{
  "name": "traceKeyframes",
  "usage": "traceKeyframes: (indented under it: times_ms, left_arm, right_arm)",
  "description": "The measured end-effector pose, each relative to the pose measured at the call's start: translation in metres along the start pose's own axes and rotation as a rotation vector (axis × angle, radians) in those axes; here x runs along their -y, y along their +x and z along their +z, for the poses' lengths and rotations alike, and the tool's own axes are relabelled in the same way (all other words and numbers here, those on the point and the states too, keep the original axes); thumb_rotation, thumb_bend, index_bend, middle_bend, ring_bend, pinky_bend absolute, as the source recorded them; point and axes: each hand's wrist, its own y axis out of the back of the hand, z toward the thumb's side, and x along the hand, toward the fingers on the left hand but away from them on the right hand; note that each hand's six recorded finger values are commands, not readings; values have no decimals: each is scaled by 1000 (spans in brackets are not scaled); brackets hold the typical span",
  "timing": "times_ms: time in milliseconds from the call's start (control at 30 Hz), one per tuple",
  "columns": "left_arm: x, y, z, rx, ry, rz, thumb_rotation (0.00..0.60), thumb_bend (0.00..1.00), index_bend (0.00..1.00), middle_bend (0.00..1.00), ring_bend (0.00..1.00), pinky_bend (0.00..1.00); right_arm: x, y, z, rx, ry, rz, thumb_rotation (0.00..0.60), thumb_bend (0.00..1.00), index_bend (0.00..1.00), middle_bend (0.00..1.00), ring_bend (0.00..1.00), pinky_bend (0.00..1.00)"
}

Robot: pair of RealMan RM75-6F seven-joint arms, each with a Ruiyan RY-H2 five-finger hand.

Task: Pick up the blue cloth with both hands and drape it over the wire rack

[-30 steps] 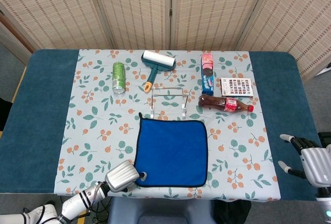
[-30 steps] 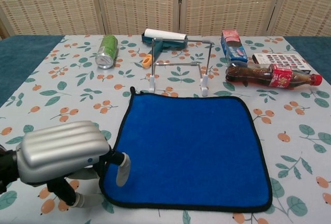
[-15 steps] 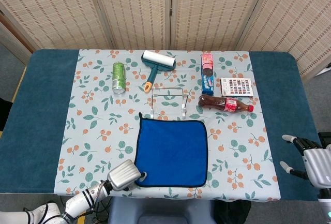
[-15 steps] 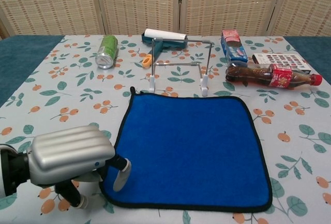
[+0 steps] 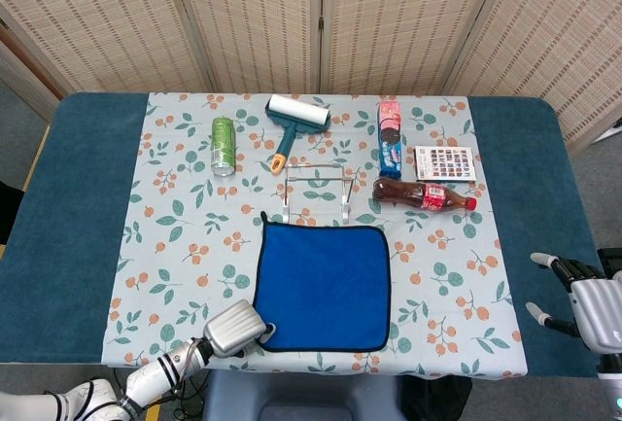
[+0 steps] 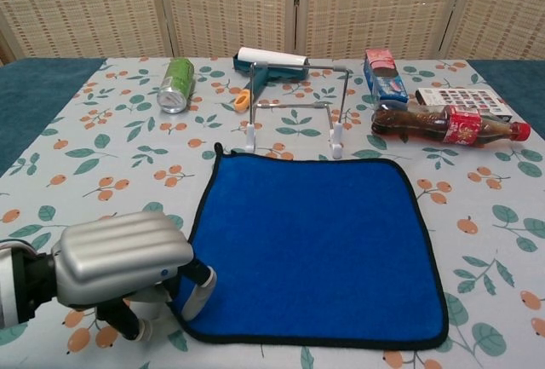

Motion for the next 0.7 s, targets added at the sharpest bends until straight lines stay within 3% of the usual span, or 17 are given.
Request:
traceKeyframes:
  times_ms: [233, 367, 567, 700]
  left_arm:
    - [0, 1, 0, -1, -21, 4, 600, 464, 615, 1000, 993, 1000]
    - [-5, 1, 0, -3, -41, 27, 600, 465, 615, 1000, 993, 1000]
    - [-11, -1, -2, -9, -60, 55, 600, 464, 613, 1000, 990, 1000]
    - [-12, -2, -1, -10, -65, 61, 600, 463, 614, 1000, 990, 1000]
  right_arm:
    - [1, -1, 2, -10, 2, 7, 600, 169, 278, 366, 337, 398]
    - [4, -4, 12, -53, 10, 22, 600, 169, 282, 379, 337, 398]
    - [17, -16, 49, -208, 31, 85, 600, 170, 282, 398, 351, 415]
    - [35, -24, 85, -353, 54, 163, 600, 169, 288, 436, 395, 472]
